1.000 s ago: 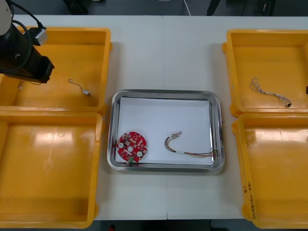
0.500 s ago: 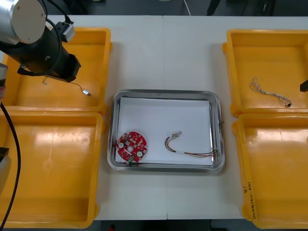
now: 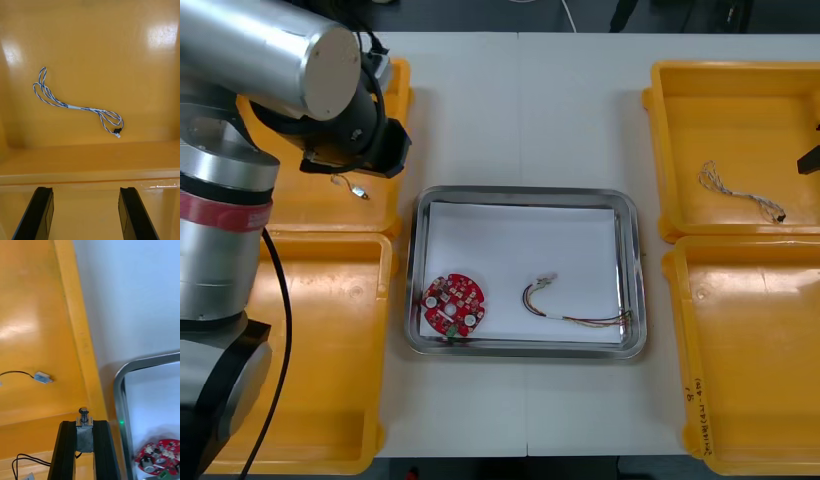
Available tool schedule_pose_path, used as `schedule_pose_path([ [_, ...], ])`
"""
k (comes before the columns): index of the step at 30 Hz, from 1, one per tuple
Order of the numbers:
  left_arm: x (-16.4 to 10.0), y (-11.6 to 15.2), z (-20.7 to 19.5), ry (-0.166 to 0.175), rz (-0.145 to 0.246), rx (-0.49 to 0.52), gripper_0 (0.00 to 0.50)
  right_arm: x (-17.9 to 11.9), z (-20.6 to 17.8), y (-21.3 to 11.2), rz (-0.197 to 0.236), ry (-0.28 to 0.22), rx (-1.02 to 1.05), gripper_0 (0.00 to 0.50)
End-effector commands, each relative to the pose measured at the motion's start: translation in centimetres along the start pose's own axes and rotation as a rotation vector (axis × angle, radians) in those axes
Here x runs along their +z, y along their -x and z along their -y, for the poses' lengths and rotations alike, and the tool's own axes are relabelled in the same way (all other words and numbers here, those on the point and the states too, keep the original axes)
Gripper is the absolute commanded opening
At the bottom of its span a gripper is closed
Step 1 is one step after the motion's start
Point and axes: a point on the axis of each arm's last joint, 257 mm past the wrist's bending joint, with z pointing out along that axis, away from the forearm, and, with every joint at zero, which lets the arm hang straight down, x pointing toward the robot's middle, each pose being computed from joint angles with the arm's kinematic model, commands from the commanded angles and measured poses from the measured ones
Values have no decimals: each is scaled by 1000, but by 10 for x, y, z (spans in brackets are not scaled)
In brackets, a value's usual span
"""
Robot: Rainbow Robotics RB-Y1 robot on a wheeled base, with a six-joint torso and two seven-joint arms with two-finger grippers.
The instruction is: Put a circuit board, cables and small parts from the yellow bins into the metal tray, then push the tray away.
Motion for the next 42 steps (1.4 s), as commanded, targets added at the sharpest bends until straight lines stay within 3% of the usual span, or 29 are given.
schedule_pose_path([
  [1,-9,4,51,-26,32,-42,0,-21,4,30,57,-68,-66,500],
  [7,-2,-11,85,-51,-3,-49,0,-14,3,40,60,-95,-103,500],
  [16,6,-40,126,-86,-74,-74,0,-5,8,52,62,-82,-186,500],
  [22,20,-57,131,-47,-116,-76,0,-1,10,60,53,-56,-230,500],
  [35,62,-50,135,-53,-103,-120,0,18,6,80,79,-57,-391,500],
  [42,80,-54,135,-48,-107,-118,0,29,-6,86,78,-89,-519,500],
])
